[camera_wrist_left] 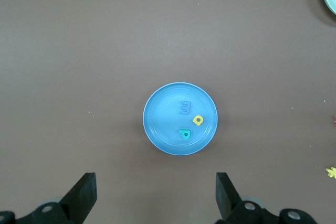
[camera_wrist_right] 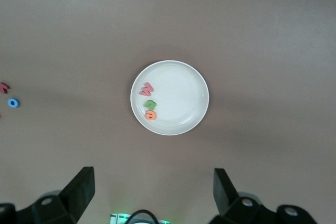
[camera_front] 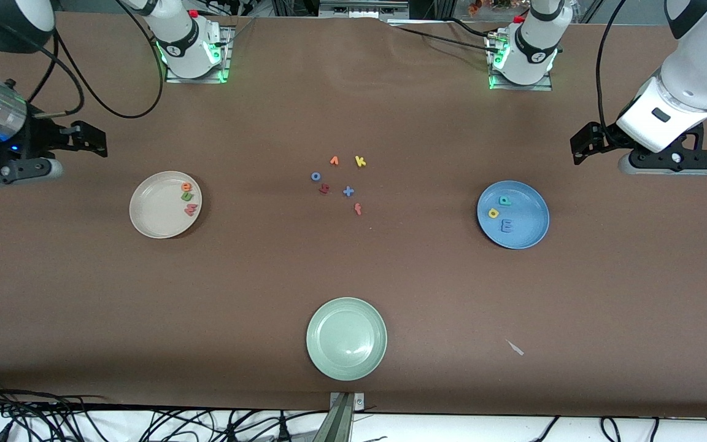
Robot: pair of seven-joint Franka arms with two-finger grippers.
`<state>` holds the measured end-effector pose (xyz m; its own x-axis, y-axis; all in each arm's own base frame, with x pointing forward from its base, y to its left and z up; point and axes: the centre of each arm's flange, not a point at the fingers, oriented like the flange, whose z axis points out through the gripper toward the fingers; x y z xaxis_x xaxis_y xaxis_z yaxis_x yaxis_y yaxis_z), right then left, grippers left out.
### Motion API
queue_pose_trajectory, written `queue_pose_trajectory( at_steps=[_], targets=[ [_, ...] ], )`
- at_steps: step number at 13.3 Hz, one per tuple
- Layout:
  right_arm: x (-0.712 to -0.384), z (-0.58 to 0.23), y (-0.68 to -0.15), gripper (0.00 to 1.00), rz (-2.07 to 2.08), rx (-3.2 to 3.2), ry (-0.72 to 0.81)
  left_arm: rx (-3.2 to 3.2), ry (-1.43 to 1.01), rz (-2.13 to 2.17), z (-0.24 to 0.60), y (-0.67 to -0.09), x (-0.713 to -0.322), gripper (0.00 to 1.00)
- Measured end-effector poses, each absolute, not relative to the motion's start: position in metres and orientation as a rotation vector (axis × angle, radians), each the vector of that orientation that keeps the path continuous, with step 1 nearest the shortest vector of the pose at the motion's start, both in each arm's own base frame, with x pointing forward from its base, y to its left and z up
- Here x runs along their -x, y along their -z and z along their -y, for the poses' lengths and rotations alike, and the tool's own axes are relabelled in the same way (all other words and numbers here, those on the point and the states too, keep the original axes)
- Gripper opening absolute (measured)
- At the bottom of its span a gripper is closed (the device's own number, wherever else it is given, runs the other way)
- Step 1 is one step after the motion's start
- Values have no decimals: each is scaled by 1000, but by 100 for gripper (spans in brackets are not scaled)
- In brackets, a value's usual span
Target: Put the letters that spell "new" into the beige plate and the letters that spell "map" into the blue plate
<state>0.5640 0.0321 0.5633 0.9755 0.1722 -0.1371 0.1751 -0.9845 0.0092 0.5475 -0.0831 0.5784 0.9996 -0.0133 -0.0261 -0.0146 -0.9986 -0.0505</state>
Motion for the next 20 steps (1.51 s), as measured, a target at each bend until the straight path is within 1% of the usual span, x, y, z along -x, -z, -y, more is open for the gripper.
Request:
queue_pose_trajectory(
  at_steps=[6, 11, 16, 20],
  targets=[
    [-568, -25, -563, 100, -191, -3091, 148, 3089, -49, -14, 80, -578, -547, 100],
    [-565, -7, -567, 100, -127, -3096, 156, 3088, -55, -21, 83, -578, -546, 100],
    [-563, -10, -578, 100, -120, -3101, 107, 3087, -59, -20, 83, -577, -546, 100],
    [-560, -10, -581, 100, -118, -3103, 99, 3087, -61, -19, 82, -577, -546, 100]
  ],
)
